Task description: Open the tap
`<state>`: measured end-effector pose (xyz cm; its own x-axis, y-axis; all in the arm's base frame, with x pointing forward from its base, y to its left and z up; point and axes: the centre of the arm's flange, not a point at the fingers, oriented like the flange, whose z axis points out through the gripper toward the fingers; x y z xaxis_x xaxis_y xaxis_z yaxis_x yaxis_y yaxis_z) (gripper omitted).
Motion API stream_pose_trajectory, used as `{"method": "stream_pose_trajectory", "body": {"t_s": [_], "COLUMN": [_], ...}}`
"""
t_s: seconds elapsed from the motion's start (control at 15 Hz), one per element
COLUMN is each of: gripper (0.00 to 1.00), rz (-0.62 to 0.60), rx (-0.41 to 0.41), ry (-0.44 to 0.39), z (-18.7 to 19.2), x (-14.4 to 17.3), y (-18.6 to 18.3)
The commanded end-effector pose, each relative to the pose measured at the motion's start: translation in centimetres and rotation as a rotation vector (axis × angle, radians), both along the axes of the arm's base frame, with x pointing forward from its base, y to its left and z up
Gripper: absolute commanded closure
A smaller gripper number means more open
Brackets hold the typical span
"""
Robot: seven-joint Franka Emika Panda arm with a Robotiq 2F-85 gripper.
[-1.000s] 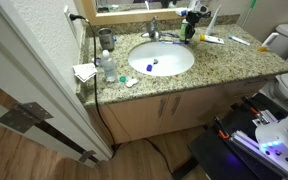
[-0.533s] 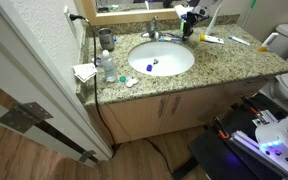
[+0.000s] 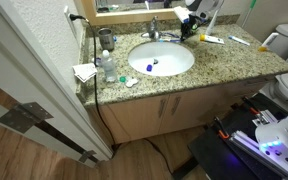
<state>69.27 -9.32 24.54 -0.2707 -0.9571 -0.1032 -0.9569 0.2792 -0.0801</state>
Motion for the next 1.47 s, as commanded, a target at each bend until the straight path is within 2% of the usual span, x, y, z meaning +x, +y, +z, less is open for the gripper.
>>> {"method": "stream_pose_trajectory", "body": {"t_s": [0.0, 0.4, 0.67, 0.73, 0.8, 0.93, 1.0, 1.07, 1.2, 1.27, 1.4], "gripper": [0.98, 0.98, 0.98, 0.98, 0.98, 0.98, 0.91, 0.91, 0.91, 0.98, 0.98], "rz": [0.073, 0.198, 0.174, 0.147, 0.130, 0.148, 0.141, 0.148, 0.157, 0.130, 0.048], "rx": [0.035, 0.090, 0.046, 0.034, 0.024, 0.059, 0.047, 0.053, 0.056, 0.023, -0.046], "ry": [0.010, 0.042, 0.113, 0.125, 0.144, 0.119, 0.115, 0.108, 0.103, 0.131, 0.158], "z": [0.4, 0.0, 0.2, 2.5, 3.0, 5.2, 2.6, 3.9, 5.1, 4.1, 2.7], "x": [-1.7, -2.0, -2.6, -0.7, -0.6, -0.4, -0.5, -0.4, -0.4, -0.3, -0.5], "y": [-0.2, -0.1, -0.3, 6.3, 6.9, 11.1, 7.7, 10.3, 12.4, 11.5, 9.4]}}
